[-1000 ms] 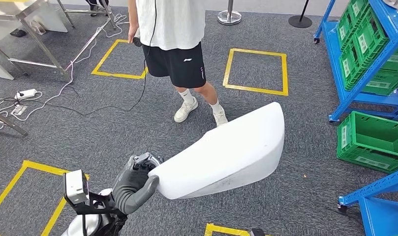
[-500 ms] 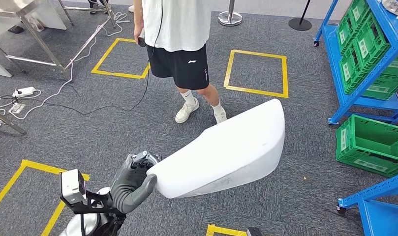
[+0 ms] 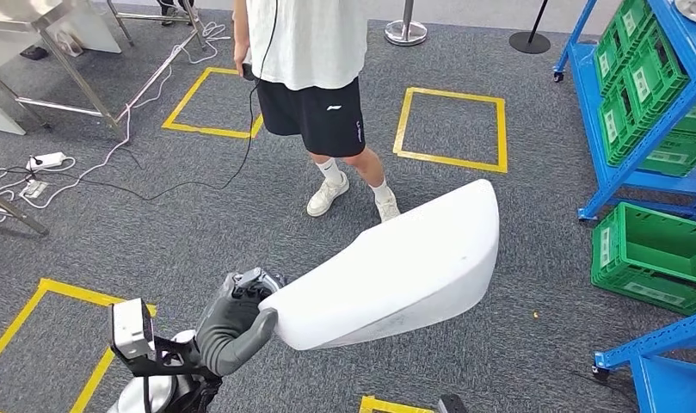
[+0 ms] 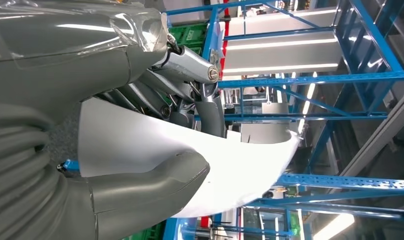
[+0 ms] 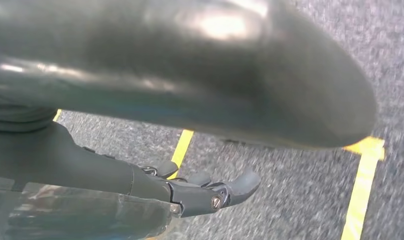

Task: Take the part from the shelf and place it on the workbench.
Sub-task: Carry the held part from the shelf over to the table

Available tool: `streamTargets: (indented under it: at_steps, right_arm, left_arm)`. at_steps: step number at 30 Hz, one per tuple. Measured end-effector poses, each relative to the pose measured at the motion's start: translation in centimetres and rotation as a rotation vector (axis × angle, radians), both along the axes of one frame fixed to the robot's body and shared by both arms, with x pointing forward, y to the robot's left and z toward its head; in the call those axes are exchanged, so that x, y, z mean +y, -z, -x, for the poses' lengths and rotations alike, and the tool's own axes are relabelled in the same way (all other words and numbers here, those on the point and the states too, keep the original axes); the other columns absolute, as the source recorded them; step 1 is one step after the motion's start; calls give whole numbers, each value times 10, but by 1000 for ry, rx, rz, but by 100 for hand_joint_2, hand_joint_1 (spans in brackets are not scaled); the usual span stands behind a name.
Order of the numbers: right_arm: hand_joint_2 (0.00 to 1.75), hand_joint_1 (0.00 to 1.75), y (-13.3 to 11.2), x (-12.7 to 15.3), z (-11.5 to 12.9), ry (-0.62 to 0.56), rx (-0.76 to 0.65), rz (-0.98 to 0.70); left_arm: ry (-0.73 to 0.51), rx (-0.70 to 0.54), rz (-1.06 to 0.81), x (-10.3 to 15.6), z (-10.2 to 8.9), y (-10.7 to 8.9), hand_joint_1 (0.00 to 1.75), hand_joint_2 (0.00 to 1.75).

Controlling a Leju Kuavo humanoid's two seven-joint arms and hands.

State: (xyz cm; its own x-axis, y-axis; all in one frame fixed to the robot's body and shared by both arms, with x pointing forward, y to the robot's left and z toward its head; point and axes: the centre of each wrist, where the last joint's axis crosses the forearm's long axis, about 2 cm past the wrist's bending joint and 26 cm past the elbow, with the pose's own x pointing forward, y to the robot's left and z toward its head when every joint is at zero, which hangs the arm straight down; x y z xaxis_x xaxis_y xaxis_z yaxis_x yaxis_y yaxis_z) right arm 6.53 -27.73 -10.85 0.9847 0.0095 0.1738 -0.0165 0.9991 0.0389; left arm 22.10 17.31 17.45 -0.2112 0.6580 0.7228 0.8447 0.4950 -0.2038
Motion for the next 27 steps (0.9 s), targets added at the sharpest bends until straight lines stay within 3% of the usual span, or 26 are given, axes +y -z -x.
streamTargets:
  at_steps: [11, 27]
  right_arm:
    - [0, 0, -1, -14, -5, -8, 22, 11]
    - [0, 0, -1, -10, -6, -8, 18, 16]
  left_arm:
    - [25, -23, 2, -12, -14, -10, 175, 175]
    - [33, 18, -13, -18, -19, -4, 175, 175]
